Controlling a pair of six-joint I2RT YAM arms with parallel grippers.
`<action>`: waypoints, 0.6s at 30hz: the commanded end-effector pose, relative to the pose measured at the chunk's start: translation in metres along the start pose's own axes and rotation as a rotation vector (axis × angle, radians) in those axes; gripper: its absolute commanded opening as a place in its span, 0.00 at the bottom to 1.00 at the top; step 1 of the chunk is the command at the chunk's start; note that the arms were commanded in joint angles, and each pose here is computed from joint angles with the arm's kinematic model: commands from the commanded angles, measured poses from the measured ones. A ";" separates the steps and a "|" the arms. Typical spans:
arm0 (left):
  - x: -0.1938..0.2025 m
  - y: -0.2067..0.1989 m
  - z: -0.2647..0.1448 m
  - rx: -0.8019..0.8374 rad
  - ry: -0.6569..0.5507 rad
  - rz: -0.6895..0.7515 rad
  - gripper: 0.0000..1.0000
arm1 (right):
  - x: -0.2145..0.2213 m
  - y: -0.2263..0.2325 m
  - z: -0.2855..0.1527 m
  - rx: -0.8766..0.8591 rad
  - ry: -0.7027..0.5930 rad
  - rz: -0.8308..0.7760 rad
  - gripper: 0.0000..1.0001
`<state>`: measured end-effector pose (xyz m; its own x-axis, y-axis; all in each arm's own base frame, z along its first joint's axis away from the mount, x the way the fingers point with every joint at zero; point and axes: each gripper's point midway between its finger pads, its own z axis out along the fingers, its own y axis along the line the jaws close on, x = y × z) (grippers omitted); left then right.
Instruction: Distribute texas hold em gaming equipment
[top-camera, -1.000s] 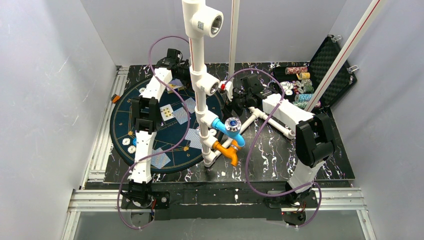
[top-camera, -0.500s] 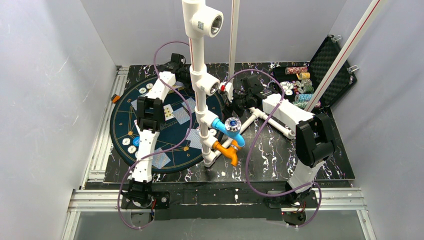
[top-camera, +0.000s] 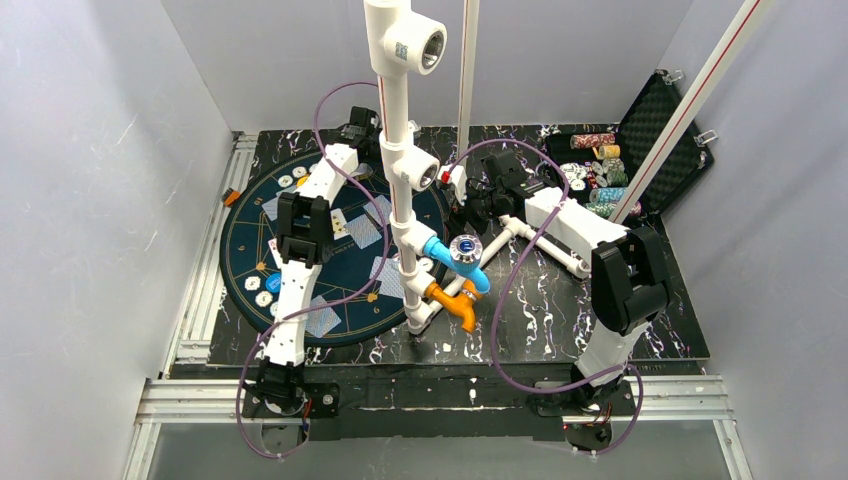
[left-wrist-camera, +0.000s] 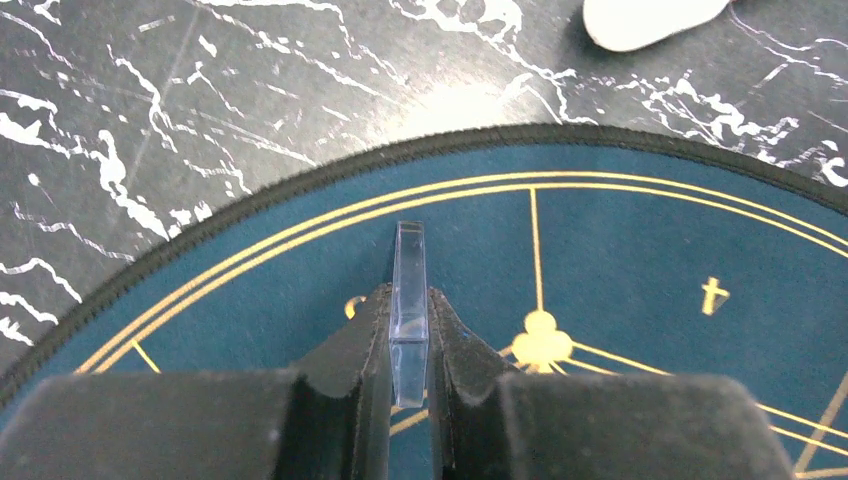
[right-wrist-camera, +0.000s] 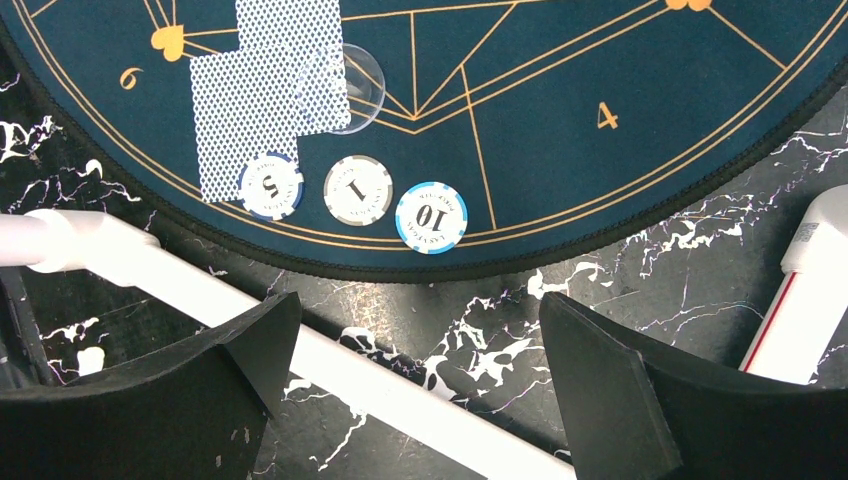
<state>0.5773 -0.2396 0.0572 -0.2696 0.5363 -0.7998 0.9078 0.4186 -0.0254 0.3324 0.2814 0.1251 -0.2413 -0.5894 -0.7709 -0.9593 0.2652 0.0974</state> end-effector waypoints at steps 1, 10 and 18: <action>-0.069 -0.011 -0.069 -0.064 -0.080 0.027 0.00 | -0.027 -0.001 -0.013 0.014 -0.052 -0.060 0.98; -0.048 -0.076 -0.175 -0.106 -0.042 -0.164 0.00 | -0.020 0.012 -0.025 0.005 -0.030 -0.071 0.98; 0.023 -0.148 -0.234 -0.080 -0.041 -0.253 0.00 | -0.008 0.021 -0.033 0.026 -0.015 -0.059 0.98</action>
<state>0.4042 -0.1294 0.2101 -0.4084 0.3920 -0.8244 0.7842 0.6129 -0.0970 0.3160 0.2710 0.1446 -0.2079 -0.5956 -0.7759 -0.9661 0.2493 0.0676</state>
